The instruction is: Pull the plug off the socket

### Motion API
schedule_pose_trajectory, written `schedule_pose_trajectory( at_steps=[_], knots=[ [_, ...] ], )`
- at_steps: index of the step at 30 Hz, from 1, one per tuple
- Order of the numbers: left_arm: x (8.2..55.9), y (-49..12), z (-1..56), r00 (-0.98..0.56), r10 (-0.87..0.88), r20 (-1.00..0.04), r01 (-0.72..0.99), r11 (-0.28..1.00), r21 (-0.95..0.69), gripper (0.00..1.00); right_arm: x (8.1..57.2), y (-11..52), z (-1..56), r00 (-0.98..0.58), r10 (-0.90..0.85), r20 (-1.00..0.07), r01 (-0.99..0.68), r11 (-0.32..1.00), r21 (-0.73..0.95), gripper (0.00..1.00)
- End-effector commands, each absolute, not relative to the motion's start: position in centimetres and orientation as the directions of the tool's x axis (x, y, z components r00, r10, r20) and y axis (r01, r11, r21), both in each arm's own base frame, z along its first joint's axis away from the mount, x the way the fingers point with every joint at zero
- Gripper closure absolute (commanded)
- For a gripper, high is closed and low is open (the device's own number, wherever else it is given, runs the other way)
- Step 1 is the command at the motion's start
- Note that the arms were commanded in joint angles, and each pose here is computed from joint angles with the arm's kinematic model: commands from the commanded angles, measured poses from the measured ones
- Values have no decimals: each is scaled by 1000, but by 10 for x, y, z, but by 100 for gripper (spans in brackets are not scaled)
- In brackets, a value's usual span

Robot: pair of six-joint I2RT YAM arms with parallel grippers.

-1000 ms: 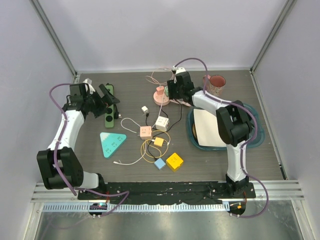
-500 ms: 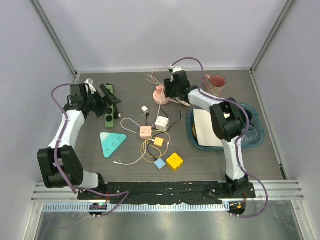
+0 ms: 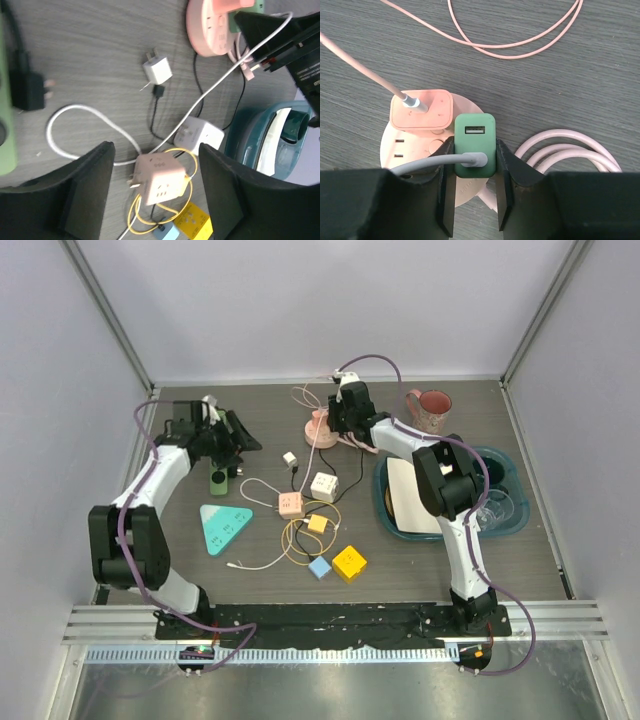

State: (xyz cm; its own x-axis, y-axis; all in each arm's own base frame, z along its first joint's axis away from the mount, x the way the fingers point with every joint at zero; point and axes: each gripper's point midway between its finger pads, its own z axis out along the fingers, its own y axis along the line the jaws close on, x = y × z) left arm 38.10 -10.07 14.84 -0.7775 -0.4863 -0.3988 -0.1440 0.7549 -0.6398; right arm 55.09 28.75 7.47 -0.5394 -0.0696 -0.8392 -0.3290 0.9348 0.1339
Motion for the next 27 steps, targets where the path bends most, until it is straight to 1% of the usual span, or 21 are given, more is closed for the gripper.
schedule_pose_trajectory(
  at_steps=[1,2,3,4,5,7,9,10,13,14,17,19,23,25,27],
  knots=[
    [424,-140,188,-744,-443,-500,-28,768,-639,32,556,300,111,-449,-12,-894,-348,923,162,88],
    [428,-157,192,-751,-431,-500,-2,760,-650,35,555,303,116,-437,-6,-899,-354,921,166,89],
    [442,-167,192,-740,-455,-496,3,735,-678,38,551,303,120,-433,-2,-901,-355,920,169,90],
    [449,-176,196,-732,-467,-496,14,718,-696,48,549,305,122,-431,5,-902,-358,917,176,94],
    [460,-181,199,-709,-485,-512,33,702,-711,52,547,307,126,-421,9,-907,-366,913,178,96],
    [473,-186,184,-708,-523,-474,-7,676,-737,62,539,308,127,-420,0,-907,-378,909,174,99],
    [484,-192,181,-702,-529,-478,14,660,-751,68,534,305,122,-433,3,-902,-369,912,180,99],
    [491,-197,169,-715,-521,-466,9,659,-752,73,533,304,124,-433,9,-901,-366,912,185,99],
    [500,-211,157,-731,-502,-463,36,649,-760,74,528,306,122,-451,25,-892,-361,909,208,99],
    [505,-217,160,-718,-505,-479,62,639,-767,75,526,307,123,-452,30,-892,-361,908,214,99],
    [513,-232,146,-718,-506,-478,84,619,-781,76,523,310,128,-438,40,-898,-353,911,213,99],
    [514,-243,129,-739,-499,-452,80,601,-795,75,521,312,130,-426,38,-904,-354,913,205,99],
    [517,-261,119,-746,-510,-428,110,539,-835,75,518,313,131,-415,20,-910,-355,917,182,99],
    [515,-268,115,-753,-499,-429,124,533,-837,75,518,313,131,-410,17,-912,-350,920,175,99],
    [512,-270,100,-766,-483,-425,99,565,-819,75,517,315,132,-409,18,-912,-350,920,175,99]
  ],
)
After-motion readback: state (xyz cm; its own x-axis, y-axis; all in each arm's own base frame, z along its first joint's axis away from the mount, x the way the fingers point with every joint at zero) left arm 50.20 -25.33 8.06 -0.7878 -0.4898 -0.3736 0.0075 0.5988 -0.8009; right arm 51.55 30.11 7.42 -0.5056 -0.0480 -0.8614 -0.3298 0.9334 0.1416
